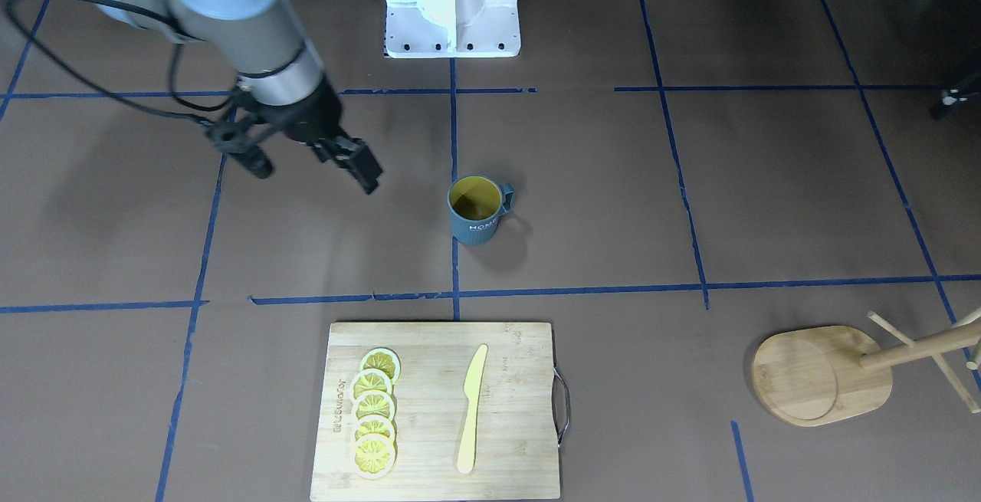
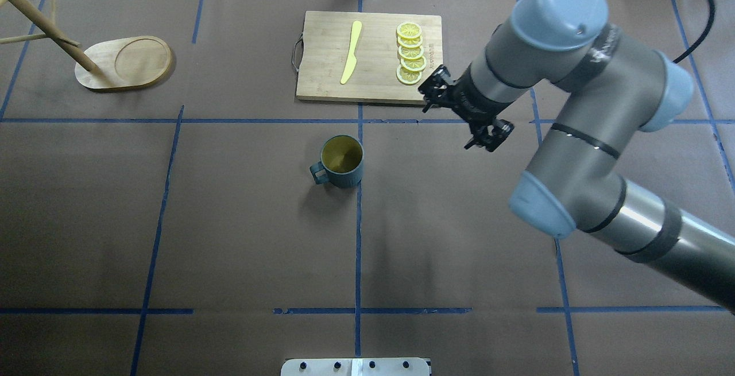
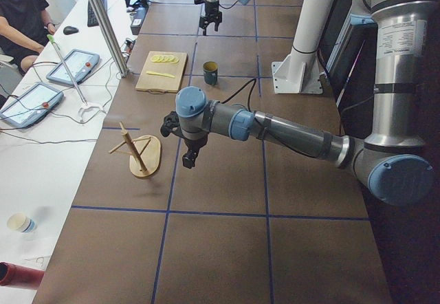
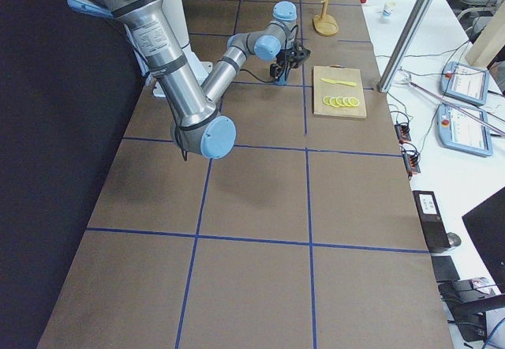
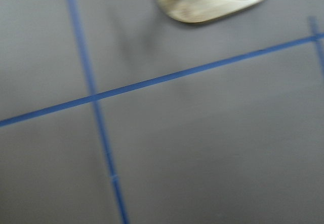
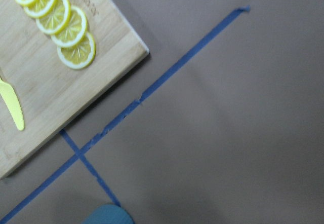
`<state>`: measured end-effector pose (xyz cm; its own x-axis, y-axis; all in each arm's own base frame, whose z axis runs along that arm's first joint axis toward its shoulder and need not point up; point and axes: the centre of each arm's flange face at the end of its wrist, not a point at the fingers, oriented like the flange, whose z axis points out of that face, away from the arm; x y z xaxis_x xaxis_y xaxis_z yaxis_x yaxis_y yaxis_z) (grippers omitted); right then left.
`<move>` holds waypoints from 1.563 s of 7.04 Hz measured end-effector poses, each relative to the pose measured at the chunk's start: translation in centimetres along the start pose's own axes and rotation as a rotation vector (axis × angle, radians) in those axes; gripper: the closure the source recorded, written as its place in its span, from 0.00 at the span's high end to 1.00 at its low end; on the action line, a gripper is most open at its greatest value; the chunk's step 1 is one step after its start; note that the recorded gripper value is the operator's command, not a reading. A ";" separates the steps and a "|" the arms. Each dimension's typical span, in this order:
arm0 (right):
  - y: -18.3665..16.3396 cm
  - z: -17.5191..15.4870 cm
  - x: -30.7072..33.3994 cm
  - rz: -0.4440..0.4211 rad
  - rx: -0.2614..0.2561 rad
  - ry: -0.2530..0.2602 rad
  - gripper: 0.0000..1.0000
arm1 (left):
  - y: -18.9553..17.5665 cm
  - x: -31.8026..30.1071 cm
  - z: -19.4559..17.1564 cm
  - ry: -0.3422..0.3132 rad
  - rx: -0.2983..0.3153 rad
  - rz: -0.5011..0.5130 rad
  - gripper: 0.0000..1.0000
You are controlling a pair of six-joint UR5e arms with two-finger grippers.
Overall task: Hang cup on storage rack
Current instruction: 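Release the mug upright and lift the right gripper away, then reach the left gripper to the mug handle while the right arm withdraws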
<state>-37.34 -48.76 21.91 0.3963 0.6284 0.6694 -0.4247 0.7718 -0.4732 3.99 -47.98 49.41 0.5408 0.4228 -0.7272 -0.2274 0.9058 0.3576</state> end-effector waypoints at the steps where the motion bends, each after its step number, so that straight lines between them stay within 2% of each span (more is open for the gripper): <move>1: -3.8 -2.1 2.3 -0.044 -0.002 0.000 1.00 | -2.8 4.1 2.0 0.049 -0.025 0.087 1.00; 2: -8.1 -3.8 5.1 -0.095 0.011 0.007 1.00 | -5.2 8.4 4.0 0.090 -0.044 0.166 1.00; 3: -12.4 -5.1 8.4 -0.164 0.031 0.025 1.00 | -7.4 11.8 5.2 0.119 -0.036 0.236 1.00; 5: -20.5 -6.9 15.5 -0.392 0.040 0.073 1.00 | -12.4 20.3 8.4 0.190 0.008 0.441 1.00; 7: -28.0 -7.7 21.1 -0.627 0.019 0.110 1.00 | -14.9 26.8 11.0 0.201 0.084 0.610 1.00; 8: -31.0 -7.9 23.5 -0.729 0.006 0.124 1.00 | -15.7 30.0 13.0 0.184 0.117 0.651 1.00; 9: -33.2 -8.2 25.7 -0.779 -0.004 0.129 1.00 | -16.2 33.7 15.7 0.155 0.161 0.663 1.00; 11: -35.2 -8.8 28.5 -0.814 -0.010 0.132 1.00 | -15.1 39.6 21.8 0.157 0.266 0.646 1.00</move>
<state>-3.92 -57.17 52.61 0.6696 -0.1226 0.7325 0.0441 0.9911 0.1255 46.50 -45.48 27.95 0.2372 0.8895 -0.3906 -0.2465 0.4440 0.8614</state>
